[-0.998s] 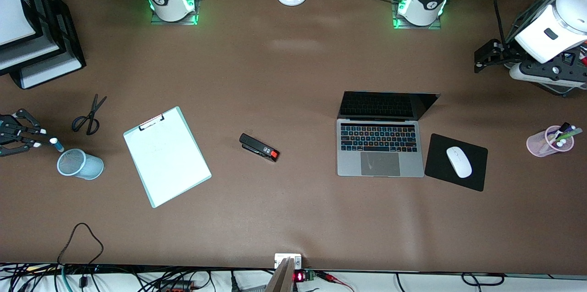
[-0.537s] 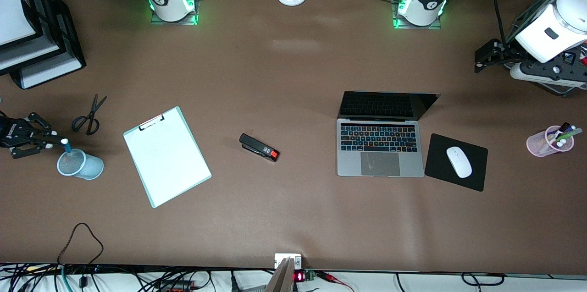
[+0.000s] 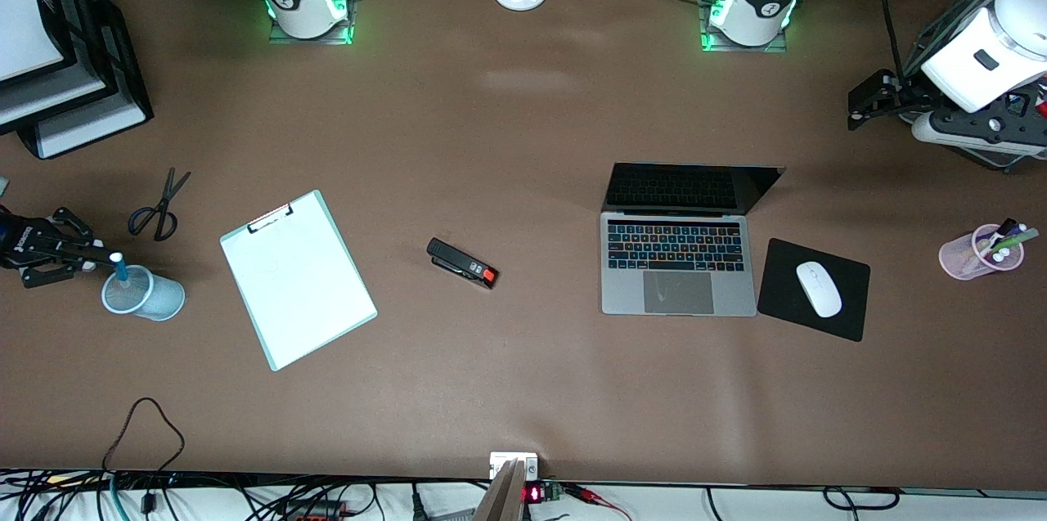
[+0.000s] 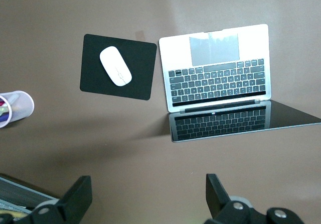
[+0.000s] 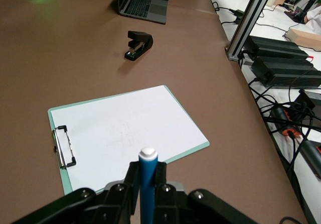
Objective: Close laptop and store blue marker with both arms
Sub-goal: 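Position the held marker above the light-blue cup with the right gripper, then drop the marker into the cup and raise the right gripper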
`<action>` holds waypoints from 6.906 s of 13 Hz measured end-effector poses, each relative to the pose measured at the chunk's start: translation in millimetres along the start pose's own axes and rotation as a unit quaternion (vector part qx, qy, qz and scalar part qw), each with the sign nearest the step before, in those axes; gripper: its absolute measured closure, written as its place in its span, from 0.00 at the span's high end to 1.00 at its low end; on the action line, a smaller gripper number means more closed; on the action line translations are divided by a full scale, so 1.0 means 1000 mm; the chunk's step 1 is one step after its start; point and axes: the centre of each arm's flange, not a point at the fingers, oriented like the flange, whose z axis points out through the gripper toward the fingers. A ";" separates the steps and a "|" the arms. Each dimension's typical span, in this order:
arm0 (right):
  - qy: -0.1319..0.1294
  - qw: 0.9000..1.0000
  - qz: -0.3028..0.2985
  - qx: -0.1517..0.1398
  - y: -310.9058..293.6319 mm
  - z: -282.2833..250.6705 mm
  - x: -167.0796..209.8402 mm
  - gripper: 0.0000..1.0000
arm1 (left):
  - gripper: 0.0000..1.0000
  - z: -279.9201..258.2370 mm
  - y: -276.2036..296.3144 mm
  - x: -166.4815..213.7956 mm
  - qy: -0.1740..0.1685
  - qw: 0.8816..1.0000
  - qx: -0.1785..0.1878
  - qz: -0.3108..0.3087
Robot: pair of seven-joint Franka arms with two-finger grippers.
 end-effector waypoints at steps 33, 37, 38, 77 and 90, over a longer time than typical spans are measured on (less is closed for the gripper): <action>-0.013 0.999 -0.027 -0.018 0.001 -0.002 -0.037 0.16 | 1.00 0.000 0.000 0.000 0.000 1.000 0.000 0.000; -0.010 1.000 -0.020 -0.015 -0.002 0.006 -0.047 0.16 | 1.00 0.000 0.000 0.000 0.000 1.000 0.000 0.000; -0.008 1.000 -0.016 -0.012 -0.004 0.011 -0.053 0.16 | 1.00 0.000 0.000 0.000 0.000 1.000 0.000 0.000; -0.235 0.875 0.424 0.001 0.036 0.000 0.242 1.00 | 1.00 -0.001 -0.001 0.000 0.001 1.000 0.000 0.002; -0.350 0.670 0.651 -0.069 0.027 0.084 0.328 1.00 | 1.00 -0.001 -0.001 0.000 0.001 1.000 0.000 0.003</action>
